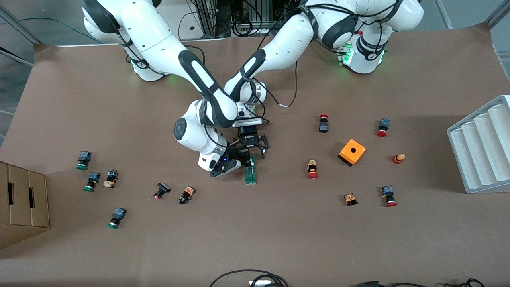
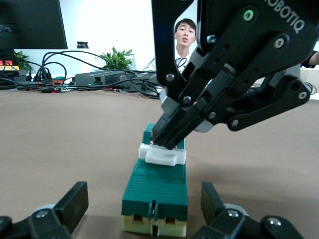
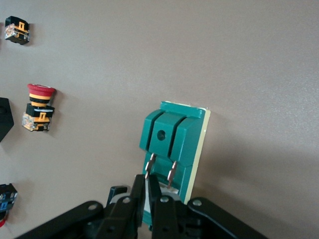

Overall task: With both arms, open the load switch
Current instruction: 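Press the white handle down onto the switch contacts with the right gripper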

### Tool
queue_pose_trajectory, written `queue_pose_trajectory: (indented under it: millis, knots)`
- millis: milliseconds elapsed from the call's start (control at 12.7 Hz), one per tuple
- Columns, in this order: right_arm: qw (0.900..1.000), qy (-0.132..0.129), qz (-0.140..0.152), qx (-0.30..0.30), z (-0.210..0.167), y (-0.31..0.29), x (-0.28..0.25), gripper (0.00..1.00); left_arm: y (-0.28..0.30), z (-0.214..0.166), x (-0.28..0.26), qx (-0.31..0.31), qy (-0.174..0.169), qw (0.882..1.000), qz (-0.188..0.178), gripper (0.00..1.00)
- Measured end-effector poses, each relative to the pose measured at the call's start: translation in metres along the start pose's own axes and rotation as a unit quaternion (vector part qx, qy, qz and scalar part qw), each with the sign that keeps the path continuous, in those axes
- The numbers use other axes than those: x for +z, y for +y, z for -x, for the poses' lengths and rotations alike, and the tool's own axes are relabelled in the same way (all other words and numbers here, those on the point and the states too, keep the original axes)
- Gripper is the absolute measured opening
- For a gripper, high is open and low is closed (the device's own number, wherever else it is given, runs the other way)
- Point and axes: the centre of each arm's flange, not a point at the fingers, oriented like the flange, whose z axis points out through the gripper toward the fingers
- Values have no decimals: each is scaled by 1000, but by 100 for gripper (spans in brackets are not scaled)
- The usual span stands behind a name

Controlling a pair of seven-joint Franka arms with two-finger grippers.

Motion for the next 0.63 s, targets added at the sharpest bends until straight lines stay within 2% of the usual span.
queue_pose_trajectory:
  millis: [316, 553, 632]
  knots:
    - [1000, 1, -1, 9, 0, -2, -1, 14, 0, 0, 0, 0, 0, 1000, 0, 100]
    - [999, 6, -13, 28, -4, -17, -13, 46, 0, 0, 0, 0, 0, 1000, 0, 100]
    - [999, 10, -20, 27, -8, -26, -22, 50, 0, 0, 0, 0, 0, 1000, 0, 100]
